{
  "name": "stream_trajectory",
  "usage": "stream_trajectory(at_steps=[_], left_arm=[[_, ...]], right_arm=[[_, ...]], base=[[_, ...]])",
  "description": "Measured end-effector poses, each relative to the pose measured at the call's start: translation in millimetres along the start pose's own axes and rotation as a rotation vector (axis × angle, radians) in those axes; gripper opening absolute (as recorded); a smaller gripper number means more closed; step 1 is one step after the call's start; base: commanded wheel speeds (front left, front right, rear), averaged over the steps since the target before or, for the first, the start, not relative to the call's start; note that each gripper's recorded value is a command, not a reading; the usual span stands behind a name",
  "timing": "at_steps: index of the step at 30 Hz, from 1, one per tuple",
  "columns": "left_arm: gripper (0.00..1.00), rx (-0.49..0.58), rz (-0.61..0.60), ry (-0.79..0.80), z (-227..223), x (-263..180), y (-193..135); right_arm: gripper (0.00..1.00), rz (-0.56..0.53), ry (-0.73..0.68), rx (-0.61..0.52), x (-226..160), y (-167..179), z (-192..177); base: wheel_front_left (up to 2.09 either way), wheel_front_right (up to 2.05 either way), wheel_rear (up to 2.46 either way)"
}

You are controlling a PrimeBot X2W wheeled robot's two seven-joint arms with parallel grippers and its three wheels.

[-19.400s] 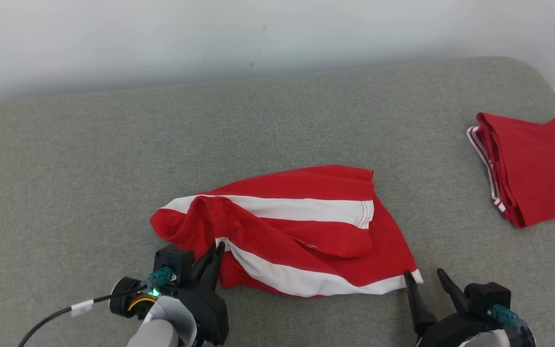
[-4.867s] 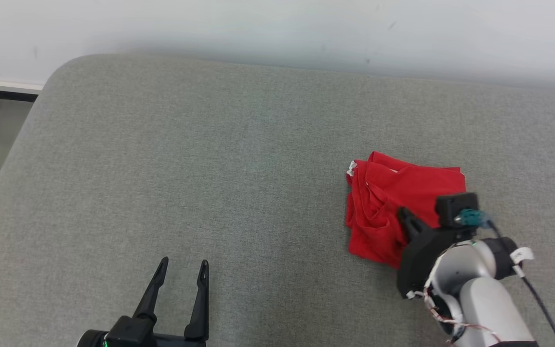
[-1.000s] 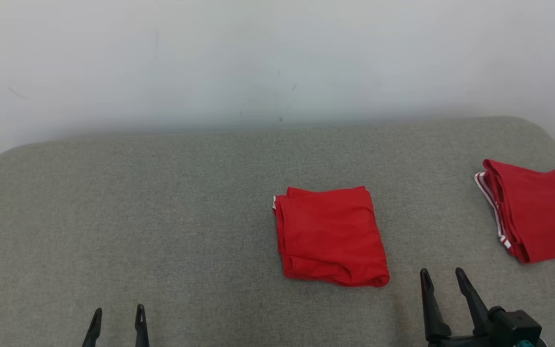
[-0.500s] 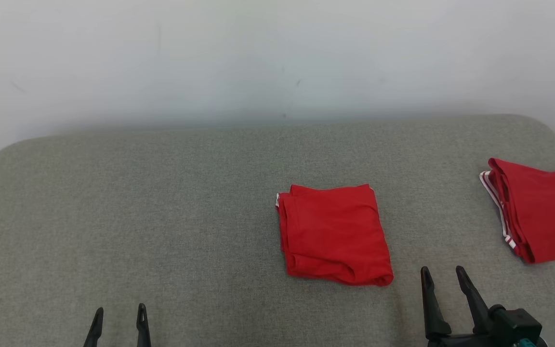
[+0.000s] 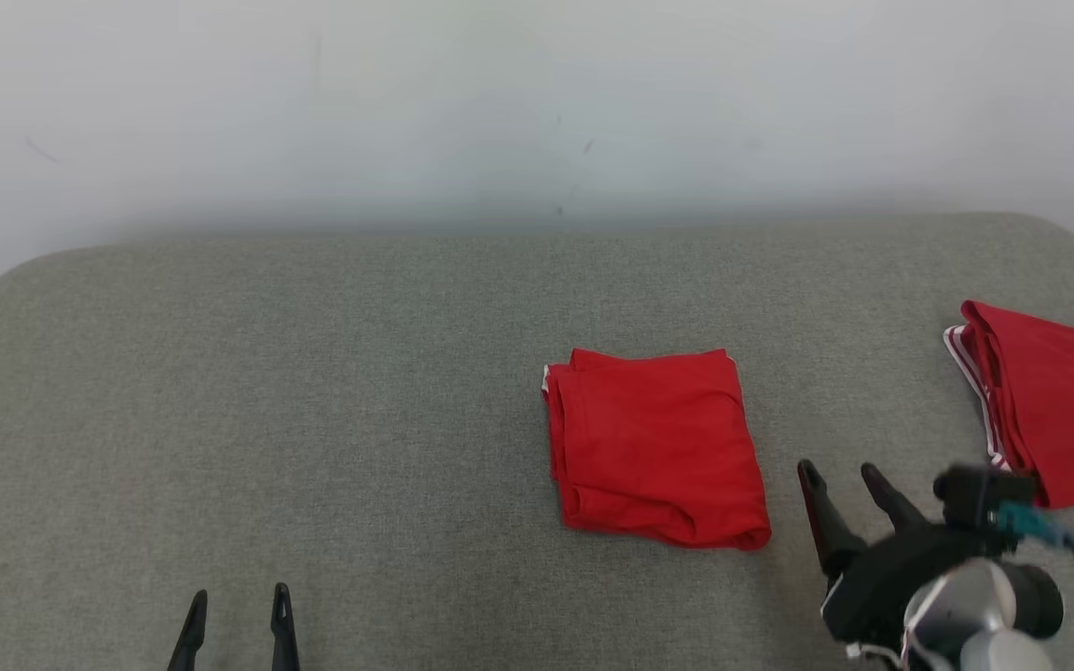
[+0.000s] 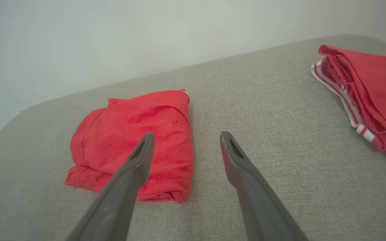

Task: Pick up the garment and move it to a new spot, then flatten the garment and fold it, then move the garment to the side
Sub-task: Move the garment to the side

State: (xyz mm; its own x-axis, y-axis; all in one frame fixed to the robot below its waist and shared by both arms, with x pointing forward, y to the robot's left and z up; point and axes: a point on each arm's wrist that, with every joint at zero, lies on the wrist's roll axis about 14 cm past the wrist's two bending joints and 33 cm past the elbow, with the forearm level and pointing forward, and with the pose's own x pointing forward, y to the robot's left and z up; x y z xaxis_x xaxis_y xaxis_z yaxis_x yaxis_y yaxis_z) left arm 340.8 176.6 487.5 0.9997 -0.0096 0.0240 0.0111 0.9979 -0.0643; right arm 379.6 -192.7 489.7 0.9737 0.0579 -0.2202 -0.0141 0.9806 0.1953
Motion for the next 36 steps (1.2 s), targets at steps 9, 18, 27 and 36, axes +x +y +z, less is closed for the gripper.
stream_trajectory(at_steps=[9, 18, 27, 36], left_arm=[[1.0, -0.008, -0.007, -0.013, 4, 3, -3], [1.0, -0.013, 0.03, -0.002, 1, 4, 8], [1.0, -0.011, 0.053, 0.028, -8, 9, 15], [1.0, -0.008, 0.054, 0.063, -20, 19, 18]], right_arm=[[1.0, -0.038, 0.332, -0.028, 25, -8, 5], [1.0, -0.074, 0.566, -0.063, 51, -10, -12], [1.0, -0.071, 0.641, -0.039, 75, -8, -37], [1.0, -0.029, 0.723, -0.031, 96, 7, -70]], base=[[0.0, 0.0, 0.0], [0.0, 0.0, 0.0], [0.0, 0.0, 0.0], [0.0, 0.0, 0.0]])
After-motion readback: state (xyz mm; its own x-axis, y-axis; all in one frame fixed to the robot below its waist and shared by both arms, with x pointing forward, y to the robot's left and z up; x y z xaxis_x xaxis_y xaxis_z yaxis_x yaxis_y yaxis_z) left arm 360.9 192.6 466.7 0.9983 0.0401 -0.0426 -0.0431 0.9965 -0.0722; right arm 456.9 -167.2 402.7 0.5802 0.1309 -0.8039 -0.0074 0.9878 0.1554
